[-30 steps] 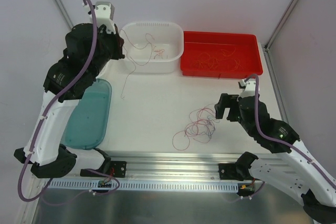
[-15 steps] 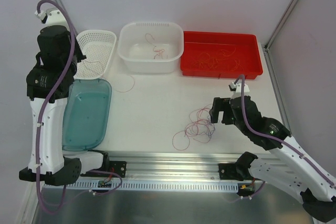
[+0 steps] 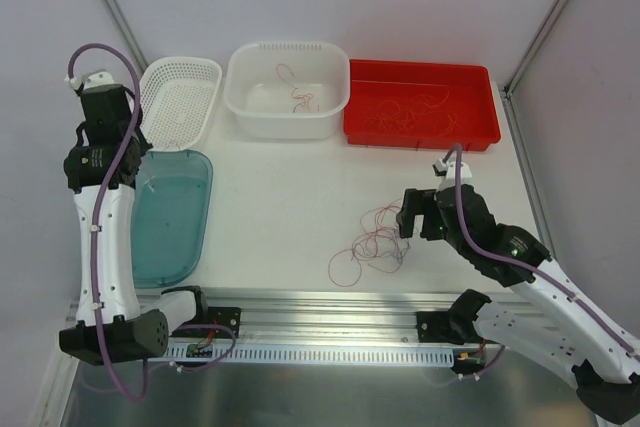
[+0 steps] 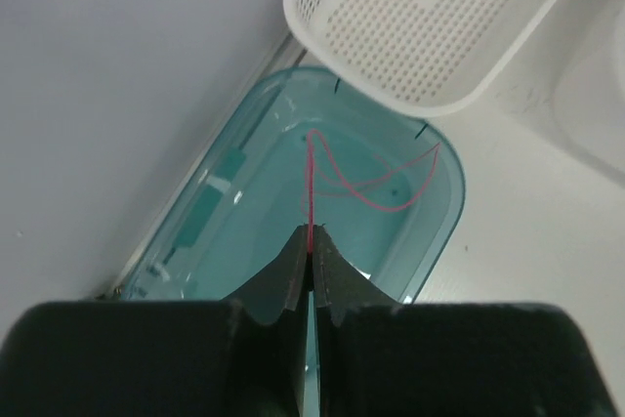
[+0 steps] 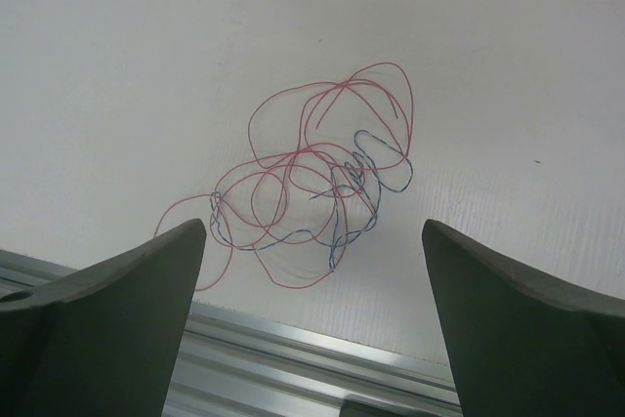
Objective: Untangle the cables
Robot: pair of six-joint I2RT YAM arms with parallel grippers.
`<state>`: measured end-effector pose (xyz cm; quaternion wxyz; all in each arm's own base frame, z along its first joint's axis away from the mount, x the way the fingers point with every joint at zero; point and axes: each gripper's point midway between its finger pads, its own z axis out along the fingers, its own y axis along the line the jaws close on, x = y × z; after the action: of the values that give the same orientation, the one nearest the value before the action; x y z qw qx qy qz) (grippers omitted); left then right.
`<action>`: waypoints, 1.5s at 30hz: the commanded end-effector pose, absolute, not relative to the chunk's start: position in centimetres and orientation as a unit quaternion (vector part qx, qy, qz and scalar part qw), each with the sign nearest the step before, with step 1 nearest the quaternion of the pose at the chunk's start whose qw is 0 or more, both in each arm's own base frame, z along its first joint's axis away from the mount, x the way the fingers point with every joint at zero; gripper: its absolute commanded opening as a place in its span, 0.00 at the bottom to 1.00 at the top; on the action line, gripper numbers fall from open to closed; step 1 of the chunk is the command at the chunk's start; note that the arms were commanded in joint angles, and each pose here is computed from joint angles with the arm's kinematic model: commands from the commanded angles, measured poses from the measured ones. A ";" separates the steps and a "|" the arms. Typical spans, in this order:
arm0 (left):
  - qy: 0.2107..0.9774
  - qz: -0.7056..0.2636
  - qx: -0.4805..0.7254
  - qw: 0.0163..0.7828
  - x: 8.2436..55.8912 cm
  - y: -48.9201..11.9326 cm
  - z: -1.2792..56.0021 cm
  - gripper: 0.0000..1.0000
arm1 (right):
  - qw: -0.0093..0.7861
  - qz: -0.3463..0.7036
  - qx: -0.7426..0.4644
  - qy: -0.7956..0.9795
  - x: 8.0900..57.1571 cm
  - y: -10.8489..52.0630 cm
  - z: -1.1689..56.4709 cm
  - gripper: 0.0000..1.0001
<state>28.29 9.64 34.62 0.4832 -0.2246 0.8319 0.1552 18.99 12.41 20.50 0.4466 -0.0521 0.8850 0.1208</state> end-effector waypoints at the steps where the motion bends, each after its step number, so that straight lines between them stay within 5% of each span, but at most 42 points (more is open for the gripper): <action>1: 0.843 0.144 -0.261 0.449 27.2 10.2 30.5 0.00 | 0.452 0.138 -0.047 0.880 19.2 13.0 20.8 0.98; 13: 0.822 0.166 -0.384 0.386 23.1 12.8 17.8 0.13 | 0.432 0.137 -0.059 0.889 19.1 13.7 19.7 0.98; 15: 0.822 0.164 -0.390 0.381 22.9 12.7 17.2 0.32 | 0.431 0.137 -0.060 0.890 19.1 13.7 19.6 0.98; 16: 0.825 0.159 -0.388 0.380 23.0 12.6 17.1 0.51 | 0.428 0.137 -0.060 0.891 19.0 13.6 19.5 0.98; 23: 0.814 0.148 -0.382 0.413 23.1 12.3 19.4 0.99 | 0.404 0.128 -0.076 0.903 18.8 14.1 18.3 0.98; 37: 0.849 -0.054 -0.239 0.468 25.0 3.5 23.2 0.99 | 0.355 0.058 -0.047 0.932 20.0 13.8 13.7 0.97; 45: 0.878 -0.194 -0.073 0.431 23.4 -6.4 21.9 0.99 | 0.332 0.050 0.016 0.942 22.8 11.5 11.1 0.86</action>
<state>24.68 -2.51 22.65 0.4528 -0.1456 0.8699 -0.1304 20.99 11.55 11.35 0.3226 -0.0112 0.9458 0.0349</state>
